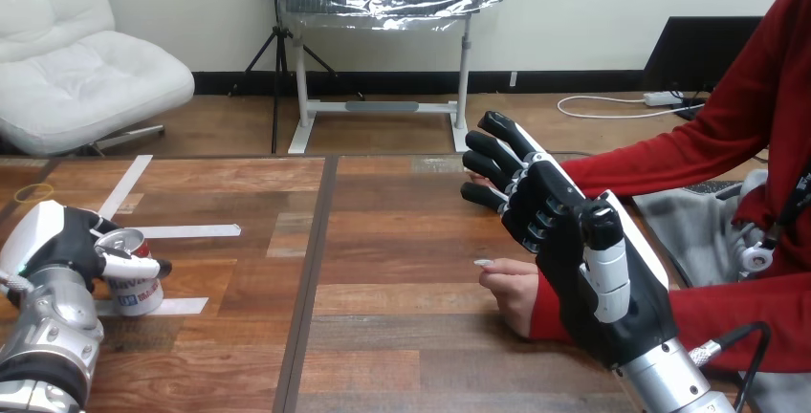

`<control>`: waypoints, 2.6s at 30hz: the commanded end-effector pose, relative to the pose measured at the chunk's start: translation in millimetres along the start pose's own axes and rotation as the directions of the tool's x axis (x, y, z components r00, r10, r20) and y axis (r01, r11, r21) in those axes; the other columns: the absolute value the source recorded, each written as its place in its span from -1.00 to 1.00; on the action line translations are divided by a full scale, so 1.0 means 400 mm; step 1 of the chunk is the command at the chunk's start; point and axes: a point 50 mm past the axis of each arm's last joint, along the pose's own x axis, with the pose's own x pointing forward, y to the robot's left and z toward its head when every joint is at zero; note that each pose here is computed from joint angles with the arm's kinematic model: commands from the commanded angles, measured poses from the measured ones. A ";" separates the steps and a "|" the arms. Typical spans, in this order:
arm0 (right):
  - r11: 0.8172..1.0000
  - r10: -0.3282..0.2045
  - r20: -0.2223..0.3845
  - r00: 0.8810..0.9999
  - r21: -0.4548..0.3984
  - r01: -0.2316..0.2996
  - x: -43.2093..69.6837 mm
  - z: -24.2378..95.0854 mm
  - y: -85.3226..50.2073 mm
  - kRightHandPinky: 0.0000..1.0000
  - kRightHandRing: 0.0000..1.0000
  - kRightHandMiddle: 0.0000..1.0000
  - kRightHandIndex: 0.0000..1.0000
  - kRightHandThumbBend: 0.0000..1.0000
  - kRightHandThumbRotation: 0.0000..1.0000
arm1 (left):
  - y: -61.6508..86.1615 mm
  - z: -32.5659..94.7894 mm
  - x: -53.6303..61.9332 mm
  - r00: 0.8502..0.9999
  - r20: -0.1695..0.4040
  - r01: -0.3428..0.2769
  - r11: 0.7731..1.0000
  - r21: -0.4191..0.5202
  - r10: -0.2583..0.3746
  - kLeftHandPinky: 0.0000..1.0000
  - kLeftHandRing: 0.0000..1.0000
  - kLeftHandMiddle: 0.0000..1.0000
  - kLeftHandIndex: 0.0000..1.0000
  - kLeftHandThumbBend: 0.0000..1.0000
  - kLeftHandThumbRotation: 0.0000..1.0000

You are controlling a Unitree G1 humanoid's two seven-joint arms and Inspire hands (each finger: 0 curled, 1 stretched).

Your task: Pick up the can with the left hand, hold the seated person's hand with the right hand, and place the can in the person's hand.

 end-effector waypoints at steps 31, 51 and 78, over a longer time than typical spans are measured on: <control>1.000 0.000 0.013 1.000 0.017 0.000 0.026 0.006 -0.005 0.84 0.93 0.91 0.95 0.79 1.00 | 0.074 0.098 0.013 0.988 0.144 -0.046 0.996 -0.073 0.056 -0.22 -0.12 -0.02 0.03 0.54 -1.00; 1.000 -0.006 -0.009 1.000 0.015 0.006 0.027 -0.004 -0.006 0.89 0.95 0.92 0.95 0.81 1.00 | 0.115 0.134 0.009 0.974 0.217 -0.040 0.992 -0.121 0.066 -0.32 -0.22 -0.09 -0.01 0.57 -1.00; 0.999 -0.002 -0.010 1.000 -0.050 0.002 0.032 -0.004 -0.013 0.90 0.94 0.92 0.94 0.83 1.00 | 0.165 0.190 -0.028 0.929 0.346 -0.086 0.985 -0.149 0.134 -0.31 -0.21 -0.10 -0.04 0.59 -1.00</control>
